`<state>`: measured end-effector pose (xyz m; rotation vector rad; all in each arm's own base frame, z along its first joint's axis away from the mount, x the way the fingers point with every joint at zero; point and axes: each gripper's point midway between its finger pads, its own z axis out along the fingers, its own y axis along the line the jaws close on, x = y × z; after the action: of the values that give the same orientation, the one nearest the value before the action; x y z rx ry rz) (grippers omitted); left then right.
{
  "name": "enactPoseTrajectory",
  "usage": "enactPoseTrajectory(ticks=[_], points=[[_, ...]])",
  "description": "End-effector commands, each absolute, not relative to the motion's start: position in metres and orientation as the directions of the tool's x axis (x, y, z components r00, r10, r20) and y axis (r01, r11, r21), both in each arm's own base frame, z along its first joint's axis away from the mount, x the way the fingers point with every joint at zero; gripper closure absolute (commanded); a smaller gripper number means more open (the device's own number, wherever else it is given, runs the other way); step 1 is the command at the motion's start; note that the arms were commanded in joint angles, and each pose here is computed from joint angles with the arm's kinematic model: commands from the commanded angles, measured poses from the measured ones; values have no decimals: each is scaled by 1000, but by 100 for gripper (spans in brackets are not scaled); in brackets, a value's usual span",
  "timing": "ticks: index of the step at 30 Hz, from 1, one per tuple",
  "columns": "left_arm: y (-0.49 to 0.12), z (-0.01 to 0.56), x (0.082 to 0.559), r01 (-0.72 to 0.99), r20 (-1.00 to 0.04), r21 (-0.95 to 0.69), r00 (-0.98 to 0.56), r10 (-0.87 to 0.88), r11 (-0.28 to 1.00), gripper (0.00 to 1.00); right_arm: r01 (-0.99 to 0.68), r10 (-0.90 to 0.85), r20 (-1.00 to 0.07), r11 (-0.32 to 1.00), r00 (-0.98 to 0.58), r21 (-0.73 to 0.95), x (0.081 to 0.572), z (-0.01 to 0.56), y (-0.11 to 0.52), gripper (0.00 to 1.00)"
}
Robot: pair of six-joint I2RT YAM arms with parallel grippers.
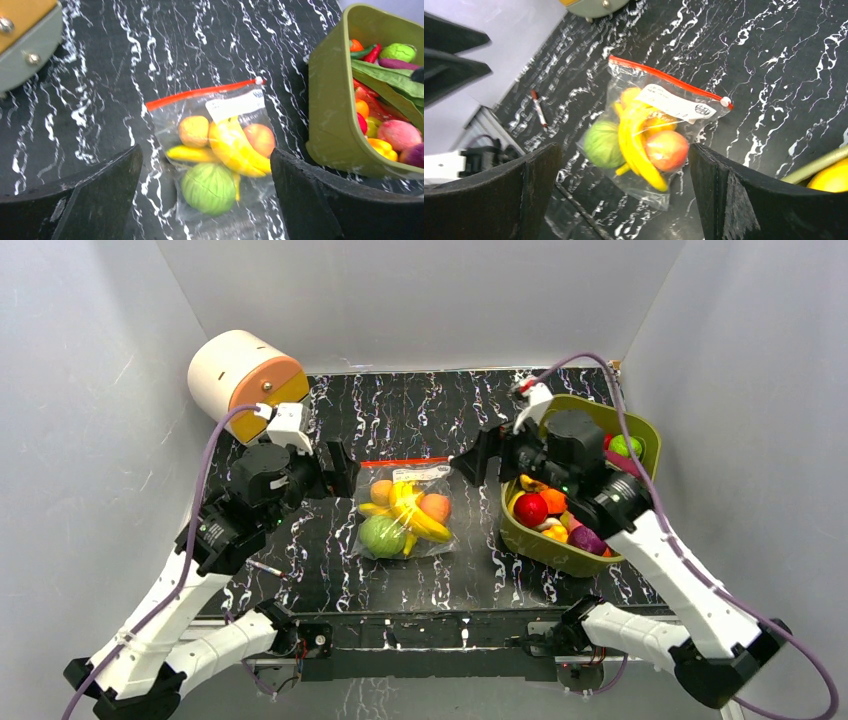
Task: Place the food in the zip-top bag and seal the zipper
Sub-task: Reset both arms
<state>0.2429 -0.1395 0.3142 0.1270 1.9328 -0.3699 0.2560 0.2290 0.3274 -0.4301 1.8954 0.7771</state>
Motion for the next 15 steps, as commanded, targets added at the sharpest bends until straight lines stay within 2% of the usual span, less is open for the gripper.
enactPoseTrajectory(ticks=[1,10,15], points=[[-138,303,210,249,-839,-295,-529,-125,922,2,-538,247,-877,710,-412,453,231,376,208,2],[-143,331,172,434,-881,-354,-451,-140,828,2,-477,301,-859,732,-415,487,212,377,184,2],[-141,336,165,459,-890,-368,-425,-165,808,2,-458,319,-859,742,-401,489,210,376,177,2]])
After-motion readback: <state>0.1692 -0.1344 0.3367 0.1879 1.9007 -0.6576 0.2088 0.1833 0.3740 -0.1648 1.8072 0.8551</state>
